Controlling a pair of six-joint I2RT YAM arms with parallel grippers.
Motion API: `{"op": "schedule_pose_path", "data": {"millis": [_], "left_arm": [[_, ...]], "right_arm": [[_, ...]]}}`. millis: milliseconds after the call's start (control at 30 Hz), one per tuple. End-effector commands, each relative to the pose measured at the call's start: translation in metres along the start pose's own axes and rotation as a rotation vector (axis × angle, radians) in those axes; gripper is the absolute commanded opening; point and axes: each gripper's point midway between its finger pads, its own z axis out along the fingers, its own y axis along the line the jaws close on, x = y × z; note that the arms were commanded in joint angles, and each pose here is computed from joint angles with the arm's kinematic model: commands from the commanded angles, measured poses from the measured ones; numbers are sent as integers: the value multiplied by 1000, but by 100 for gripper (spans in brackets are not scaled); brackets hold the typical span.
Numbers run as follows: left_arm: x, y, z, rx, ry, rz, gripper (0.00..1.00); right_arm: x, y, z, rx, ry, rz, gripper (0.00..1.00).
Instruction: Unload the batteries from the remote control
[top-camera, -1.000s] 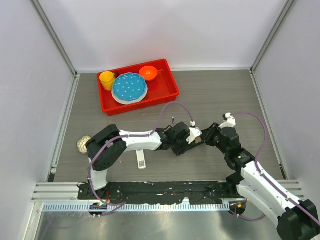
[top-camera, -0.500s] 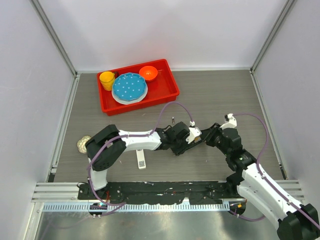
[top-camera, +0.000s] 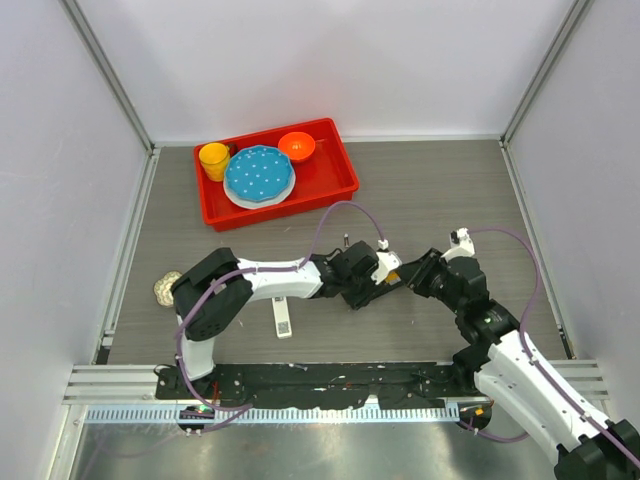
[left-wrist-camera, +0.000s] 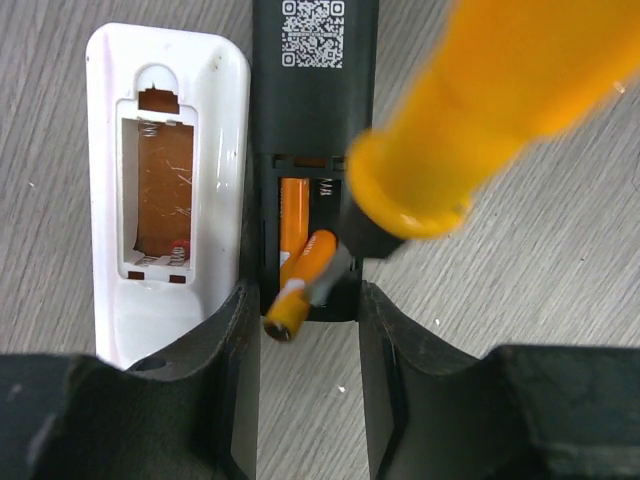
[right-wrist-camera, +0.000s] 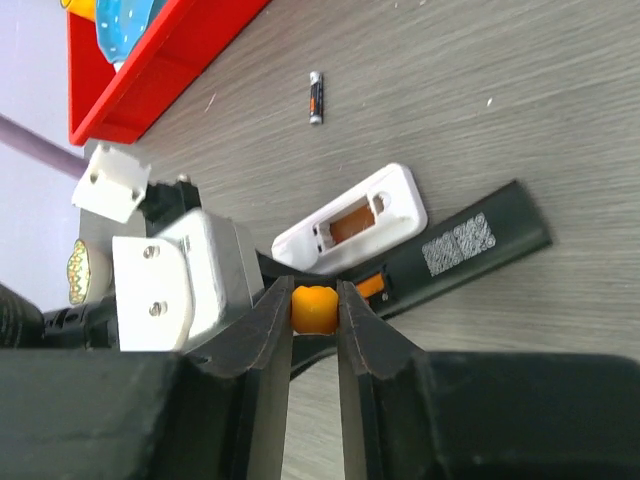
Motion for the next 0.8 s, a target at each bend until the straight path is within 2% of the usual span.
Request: {"op": "schedule_pose_path", "data": {"millis": [0,567,667,700,767], "left_arm": [[41,4,17,-6,127,-24,0],[34,-2,10,27,90,-27,0],[28,-5,4,44,58,-27,26],[26,-9,2,66,46,-28,43],[23,-15,0,101,33,-30,55]], "right_arm": [[-19,76,-26,-265,31,58,1],[-33,36,-9,-67,-66,-68,1],[-37,27,-5,-20,-92,-92,1],[-38,25,-3,-14,-95,-95,1],[-39,23,0,-1,-102,-99,1]]}}
